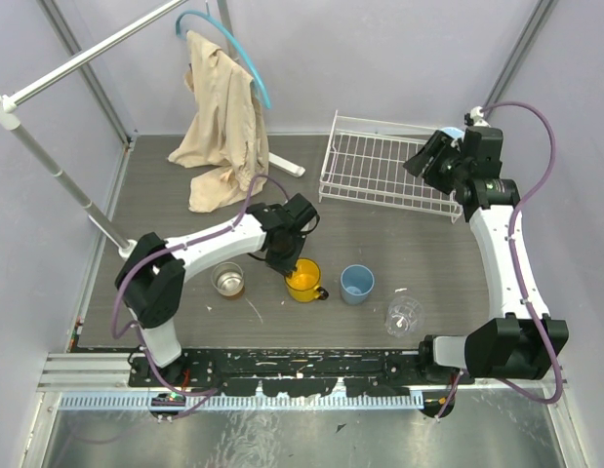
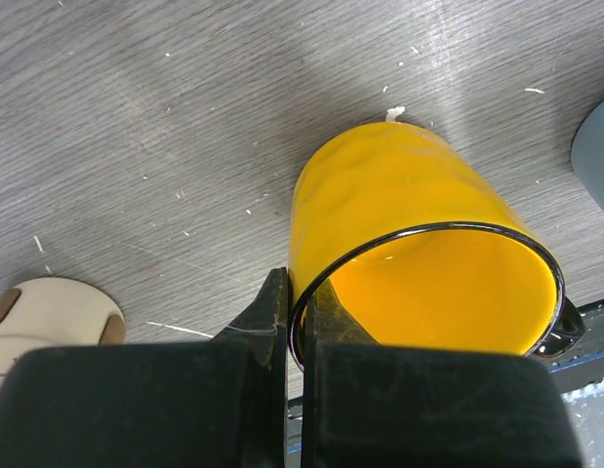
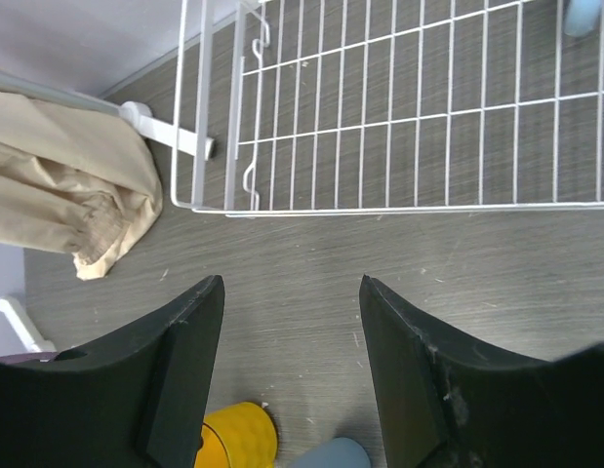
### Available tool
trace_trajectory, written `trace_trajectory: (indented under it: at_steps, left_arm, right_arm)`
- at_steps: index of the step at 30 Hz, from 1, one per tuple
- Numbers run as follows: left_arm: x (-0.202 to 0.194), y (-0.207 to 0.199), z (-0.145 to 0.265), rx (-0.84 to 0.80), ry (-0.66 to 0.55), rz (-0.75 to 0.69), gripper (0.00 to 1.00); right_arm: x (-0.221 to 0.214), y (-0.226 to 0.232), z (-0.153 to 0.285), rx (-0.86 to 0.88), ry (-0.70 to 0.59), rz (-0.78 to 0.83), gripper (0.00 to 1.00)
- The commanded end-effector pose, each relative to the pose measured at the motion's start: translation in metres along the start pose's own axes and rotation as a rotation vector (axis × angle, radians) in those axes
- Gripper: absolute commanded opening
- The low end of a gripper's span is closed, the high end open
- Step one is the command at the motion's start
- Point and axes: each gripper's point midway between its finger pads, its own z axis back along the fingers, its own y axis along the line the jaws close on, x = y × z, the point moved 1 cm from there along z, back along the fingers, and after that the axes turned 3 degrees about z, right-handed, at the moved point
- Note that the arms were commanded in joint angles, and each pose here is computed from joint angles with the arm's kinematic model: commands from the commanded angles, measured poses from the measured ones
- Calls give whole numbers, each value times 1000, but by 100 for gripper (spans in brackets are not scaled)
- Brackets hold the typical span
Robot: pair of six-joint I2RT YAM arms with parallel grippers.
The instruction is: Load the cups into the dish rack
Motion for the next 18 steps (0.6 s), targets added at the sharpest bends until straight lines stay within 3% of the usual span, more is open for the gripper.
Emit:
trace_trajectory:
  at_steps: [1, 11, 18]
  left_arm:
    - [34, -8, 45, -72, -155, -17, 0]
    - [98, 21, 163, -266, -541, 30, 0]
    - [122, 39, 208, -390, -746, 8, 0]
  right_arm:
    - [26, 38, 10, 158, -58, 11, 63]
    - [-1, 97, 25, 459, 71, -132, 63]
    - [-23, 139, 44, 648, 247, -234, 63]
